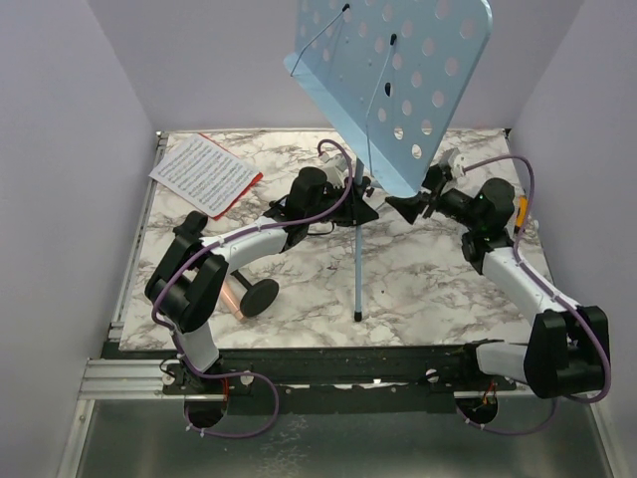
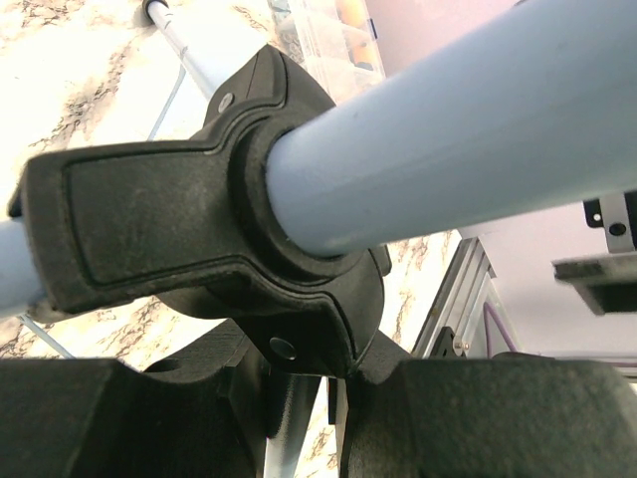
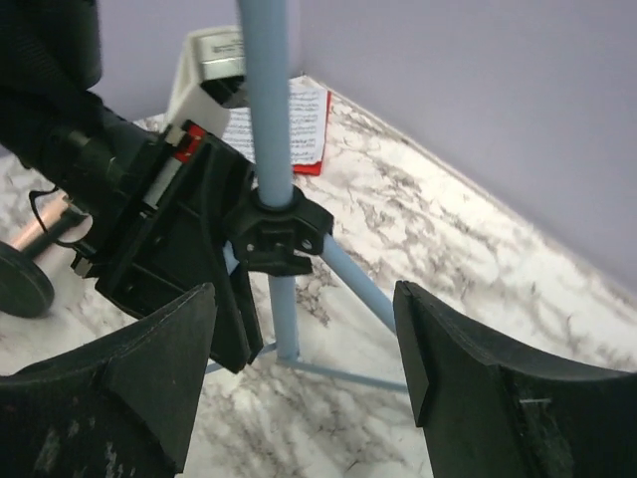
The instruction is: Set up the instrument practice props
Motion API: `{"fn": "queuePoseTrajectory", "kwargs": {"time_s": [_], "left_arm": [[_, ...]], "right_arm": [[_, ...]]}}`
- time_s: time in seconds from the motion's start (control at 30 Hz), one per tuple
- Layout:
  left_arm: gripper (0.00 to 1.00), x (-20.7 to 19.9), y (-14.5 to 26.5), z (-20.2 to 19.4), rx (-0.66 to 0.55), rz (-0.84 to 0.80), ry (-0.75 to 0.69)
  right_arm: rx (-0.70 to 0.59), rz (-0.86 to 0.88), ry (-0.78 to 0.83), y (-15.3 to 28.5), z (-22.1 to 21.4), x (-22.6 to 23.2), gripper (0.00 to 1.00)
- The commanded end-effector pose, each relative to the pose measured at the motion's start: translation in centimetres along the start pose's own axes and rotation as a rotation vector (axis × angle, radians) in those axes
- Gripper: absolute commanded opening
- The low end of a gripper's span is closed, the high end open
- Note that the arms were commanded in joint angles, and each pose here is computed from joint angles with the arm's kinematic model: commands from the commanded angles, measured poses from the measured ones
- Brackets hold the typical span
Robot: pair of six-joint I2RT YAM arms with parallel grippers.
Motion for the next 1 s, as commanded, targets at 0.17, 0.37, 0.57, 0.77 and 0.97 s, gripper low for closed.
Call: {"fn": "queuePoseTrajectory", "kwargs": {"time_s": [0.17, 0.37, 0.57, 0.77, 0.97], "left_arm": [[0.0, 0.4, 1.1, -0.9, 0.062, 0.052, 0.157], [0.0, 0.3, 1.2, -0.8, 0.061, 0.048, 0.156], [0.0, 0.1, 1.2, -0.6, 0.057, 0.043, 0.154], [0.0, 0.2, 1.2, -0.7, 0.06, 0.043, 0.156], [0.0, 0.3, 1.1, -0.9, 0.061, 0.049, 0.157]], "right_arm": [[-0.021, 0.121, 0.508, -3.8, 0.0, 1.1, 0.75], [-0.014, 0.05, 0.534, -4.4, -0.4, -0.3, 0.65], [-0.014, 0.117, 0.532, -4.5, -1.0, 0.3, 0.59], [-0.029, 0.141, 0.501, -5.1, -1.1, 0.5, 0.58], [-0.017, 0.15, 0.473, -5.8, -1.5, 0.5, 0.54]]}}
Point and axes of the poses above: each gripper's point midway between its finger pads, its own y axis back along the fingers, its own x axis along the line the jaws close on, z = x × y, the point moved 6 cm from there along y, back along the fingers, and after that the axes turned 2 degrees about -y, right-handed, at the moved point
